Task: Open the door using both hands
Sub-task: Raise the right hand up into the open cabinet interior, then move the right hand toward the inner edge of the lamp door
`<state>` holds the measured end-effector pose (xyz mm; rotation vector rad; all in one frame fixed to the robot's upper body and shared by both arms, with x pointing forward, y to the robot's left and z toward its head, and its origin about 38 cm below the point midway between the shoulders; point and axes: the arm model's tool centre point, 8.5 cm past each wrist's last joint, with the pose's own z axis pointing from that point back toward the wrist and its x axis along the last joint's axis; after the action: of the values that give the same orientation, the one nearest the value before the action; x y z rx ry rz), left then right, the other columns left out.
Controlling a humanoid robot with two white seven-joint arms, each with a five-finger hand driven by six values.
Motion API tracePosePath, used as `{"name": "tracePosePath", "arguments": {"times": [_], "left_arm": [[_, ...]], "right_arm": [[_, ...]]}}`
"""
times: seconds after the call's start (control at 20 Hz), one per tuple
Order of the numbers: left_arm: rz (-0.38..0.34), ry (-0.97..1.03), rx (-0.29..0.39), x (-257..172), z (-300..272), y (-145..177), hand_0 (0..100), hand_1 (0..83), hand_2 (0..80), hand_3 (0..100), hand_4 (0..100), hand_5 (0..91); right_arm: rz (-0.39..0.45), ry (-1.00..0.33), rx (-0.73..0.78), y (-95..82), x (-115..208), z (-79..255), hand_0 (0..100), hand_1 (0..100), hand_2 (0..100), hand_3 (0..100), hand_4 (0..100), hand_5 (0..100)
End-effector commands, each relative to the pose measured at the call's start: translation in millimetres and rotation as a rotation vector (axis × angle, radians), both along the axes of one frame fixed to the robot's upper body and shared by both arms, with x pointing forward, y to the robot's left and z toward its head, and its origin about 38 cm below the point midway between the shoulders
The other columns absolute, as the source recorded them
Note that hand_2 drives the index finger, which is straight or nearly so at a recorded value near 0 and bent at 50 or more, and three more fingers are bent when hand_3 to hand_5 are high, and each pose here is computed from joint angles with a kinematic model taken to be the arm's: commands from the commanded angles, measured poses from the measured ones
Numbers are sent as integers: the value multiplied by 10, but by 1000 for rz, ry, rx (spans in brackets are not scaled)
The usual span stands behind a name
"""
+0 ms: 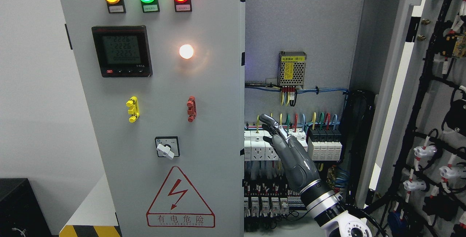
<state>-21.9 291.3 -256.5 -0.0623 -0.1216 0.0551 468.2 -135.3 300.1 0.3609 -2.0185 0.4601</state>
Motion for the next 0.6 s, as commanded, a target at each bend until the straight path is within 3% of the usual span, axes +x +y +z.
{"name": "tracePosePath", "arguments": {"times": [0.0, 0.55], "left_arm": [[-99, -12, -27, 131, -22, -144, 120, 556, 0, 0, 0, 0], [-95, -8, -38, 93, -27, -213, 120, 556, 0, 0, 0, 0]], "right_arm": [[-17, 36, -3, -17, 141, -51, 102, 129, 0, 0, 0, 0], [30, 61, 40, 29, 178, 51, 102, 129, 0, 0, 0, 0]]}}
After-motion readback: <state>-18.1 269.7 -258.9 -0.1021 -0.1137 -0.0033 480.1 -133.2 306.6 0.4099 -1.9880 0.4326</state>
